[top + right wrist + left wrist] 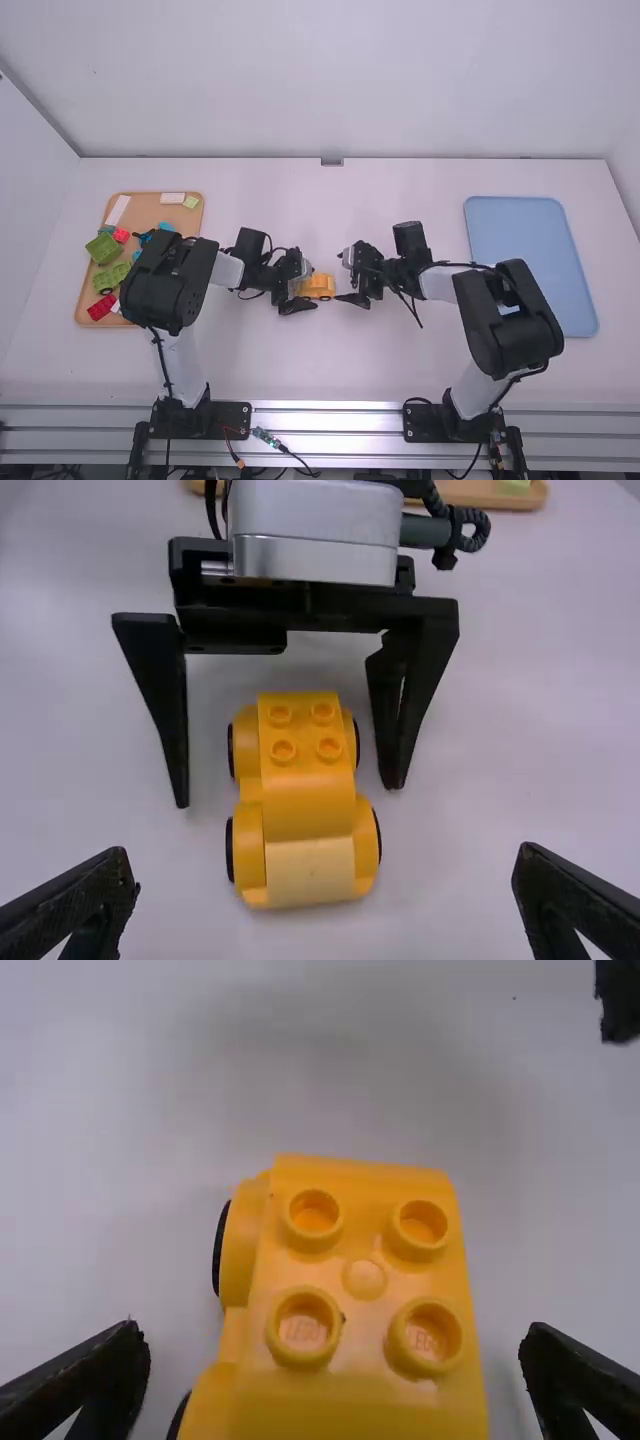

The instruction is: Assemble lego blocks to make yellow taxi

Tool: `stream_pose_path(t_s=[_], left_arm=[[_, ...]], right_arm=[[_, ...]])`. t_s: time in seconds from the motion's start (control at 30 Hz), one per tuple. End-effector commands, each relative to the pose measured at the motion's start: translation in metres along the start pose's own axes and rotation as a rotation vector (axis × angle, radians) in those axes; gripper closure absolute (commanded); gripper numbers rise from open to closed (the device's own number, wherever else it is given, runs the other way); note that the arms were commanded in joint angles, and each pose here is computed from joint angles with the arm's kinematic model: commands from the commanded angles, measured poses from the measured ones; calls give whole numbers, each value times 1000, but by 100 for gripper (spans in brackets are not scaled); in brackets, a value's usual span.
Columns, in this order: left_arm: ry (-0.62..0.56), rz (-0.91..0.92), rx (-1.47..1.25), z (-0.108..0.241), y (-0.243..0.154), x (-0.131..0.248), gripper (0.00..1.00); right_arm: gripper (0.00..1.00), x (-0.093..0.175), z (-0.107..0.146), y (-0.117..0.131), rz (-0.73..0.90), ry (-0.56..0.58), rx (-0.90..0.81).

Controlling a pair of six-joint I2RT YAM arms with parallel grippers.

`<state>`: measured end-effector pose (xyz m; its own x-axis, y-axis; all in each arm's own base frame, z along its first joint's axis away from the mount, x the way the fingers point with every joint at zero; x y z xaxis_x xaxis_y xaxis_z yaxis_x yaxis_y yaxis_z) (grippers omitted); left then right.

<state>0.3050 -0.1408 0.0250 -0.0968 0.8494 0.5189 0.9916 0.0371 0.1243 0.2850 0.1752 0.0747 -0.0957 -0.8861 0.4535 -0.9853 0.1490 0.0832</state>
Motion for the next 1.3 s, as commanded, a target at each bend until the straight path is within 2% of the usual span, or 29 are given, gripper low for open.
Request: stream_pose_path(t_s=[0.0,0.2,0.4,0.5,0.67,0.87,1.03,1.27], left_arm=[[34,-19,-49,-18,8,10,1],[120,49,-106,-44,2,33,1],[144,2,-107,-59,10,59,1],[125,-41,-102,-61,13,74,1],[68,-110,-56,-54,18,100,1],[-20,-173,8,-46,22,127,1],[-43,-190,39,-42,22,136,1],[-39,-186,42,-41,20,135,1]], right_arm=[[1,-11,9,3,-3,18,-73],[1,-25,21,-5,-43,-12,-69],[1,-39,23,-16,-111,-53,-114],[1,-43,25,-19,-116,-50,-123],[1,-57,22,-10,-129,-22,-61],[1,-80,19,-5,-64,84,-52],[0,-88,19,0,-45,115,-25],[12,-101,29,-7,-45,142,-56]])
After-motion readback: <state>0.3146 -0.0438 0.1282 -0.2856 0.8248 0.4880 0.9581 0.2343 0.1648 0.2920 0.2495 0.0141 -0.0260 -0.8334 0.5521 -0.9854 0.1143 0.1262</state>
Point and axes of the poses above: each hand's point on the last joint's axis, 136 mm out from that joint toward the fingers, its own x axis back along the fingers, its own y axis along the line the jaws close on, z = x × y, the point moved 7 cm from there along x, back along the fingers, and after that the axes turned 13 degrees about -x, right-handed, at the moved point
